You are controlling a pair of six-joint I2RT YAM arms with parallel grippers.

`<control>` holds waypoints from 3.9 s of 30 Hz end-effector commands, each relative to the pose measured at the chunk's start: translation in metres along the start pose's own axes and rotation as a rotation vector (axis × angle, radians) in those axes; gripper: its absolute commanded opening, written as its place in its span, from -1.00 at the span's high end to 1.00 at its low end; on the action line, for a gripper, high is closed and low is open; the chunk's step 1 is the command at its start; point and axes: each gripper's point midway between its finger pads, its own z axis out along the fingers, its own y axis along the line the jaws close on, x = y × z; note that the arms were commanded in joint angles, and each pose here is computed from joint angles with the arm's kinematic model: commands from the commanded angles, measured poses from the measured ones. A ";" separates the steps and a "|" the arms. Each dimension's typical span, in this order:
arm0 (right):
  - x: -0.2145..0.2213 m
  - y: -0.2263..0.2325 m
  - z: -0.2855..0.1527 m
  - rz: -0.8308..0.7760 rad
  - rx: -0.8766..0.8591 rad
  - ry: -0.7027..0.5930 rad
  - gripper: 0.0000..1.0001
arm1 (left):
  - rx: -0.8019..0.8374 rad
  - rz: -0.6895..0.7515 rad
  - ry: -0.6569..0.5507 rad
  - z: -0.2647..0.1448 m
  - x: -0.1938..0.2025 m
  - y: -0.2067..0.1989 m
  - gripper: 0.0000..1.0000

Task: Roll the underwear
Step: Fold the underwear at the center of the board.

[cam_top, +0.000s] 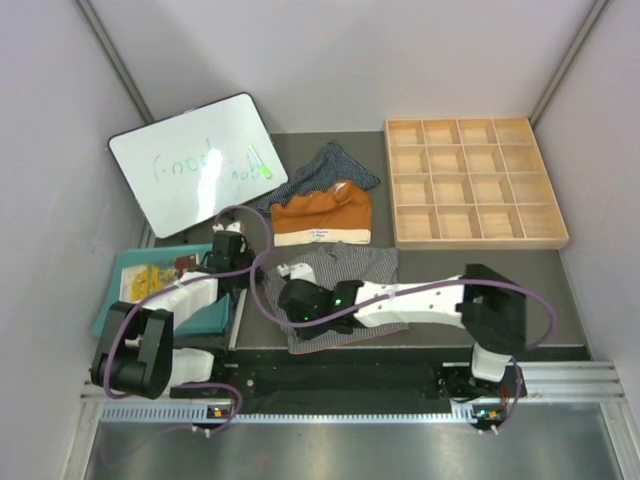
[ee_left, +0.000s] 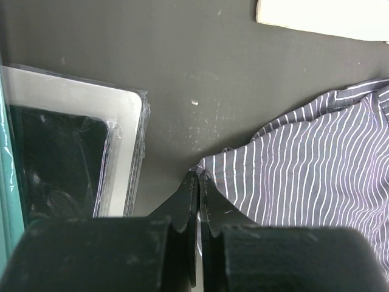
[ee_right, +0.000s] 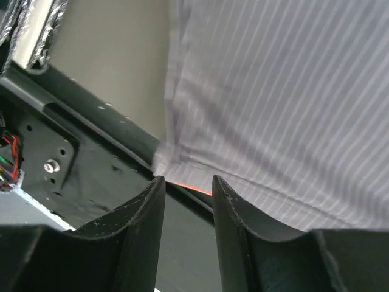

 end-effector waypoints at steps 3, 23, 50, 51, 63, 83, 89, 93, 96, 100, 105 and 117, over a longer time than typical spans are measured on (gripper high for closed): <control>-0.003 0.056 0.015 -0.025 -0.073 0.024 0.26 | -0.017 0.018 0.058 0.001 0.015 0.007 1.00; 0.034 0.038 0.041 -0.065 0.165 0.099 0.28 | 0.011 0.023 0.032 -0.004 0.014 0.003 1.00; 0.011 -0.013 -0.022 -0.025 0.005 0.070 1.00 | 0.184 -0.022 -0.089 -0.022 -0.034 -0.076 1.00; 0.018 -0.022 -0.022 -0.021 0.010 0.087 1.00 | 0.192 -0.017 -0.093 -0.021 -0.036 -0.082 1.00; 0.027 -0.117 -0.047 0.130 0.075 0.101 1.00 | 0.230 0.106 -0.037 0.026 -0.033 -0.178 1.00; 0.062 -0.199 -0.070 0.288 0.209 0.139 1.00 | 0.284 0.275 0.028 0.075 -0.013 -0.279 1.00; 0.067 -0.209 -0.072 0.315 0.233 0.139 1.00 | 0.297 0.311 0.036 0.080 -0.008 -0.295 1.00; 0.070 -0.213 -0.075 0.325 0.251 0.140 1.00 | 0.323 0.333 0.032 0.078 -0.006 -0.312 1.00; 0.071 -0.215 -0.078 0.328 0.264 0.133 1.00 | 0.307 0.350 0.018 0.081 -0.003 -0.317 1.00; 0.074 -0.221 -0.079 0.344 0.278 0.129 1.00 | 0.320 0.358 0.021 0.084 -0.002 -0.327 1.00; 0.075 -0.225 -0.080 0.353 0.295 0.123 1.00 | 0.305 0.375 0.029 0.093 0.002 -0.329 1.00; 0.063 -0.242 -0.082 0.375 0.369 0.065 0.41 | 0.344 0.389 0.009 0.088 -0.004 -0.343 0.34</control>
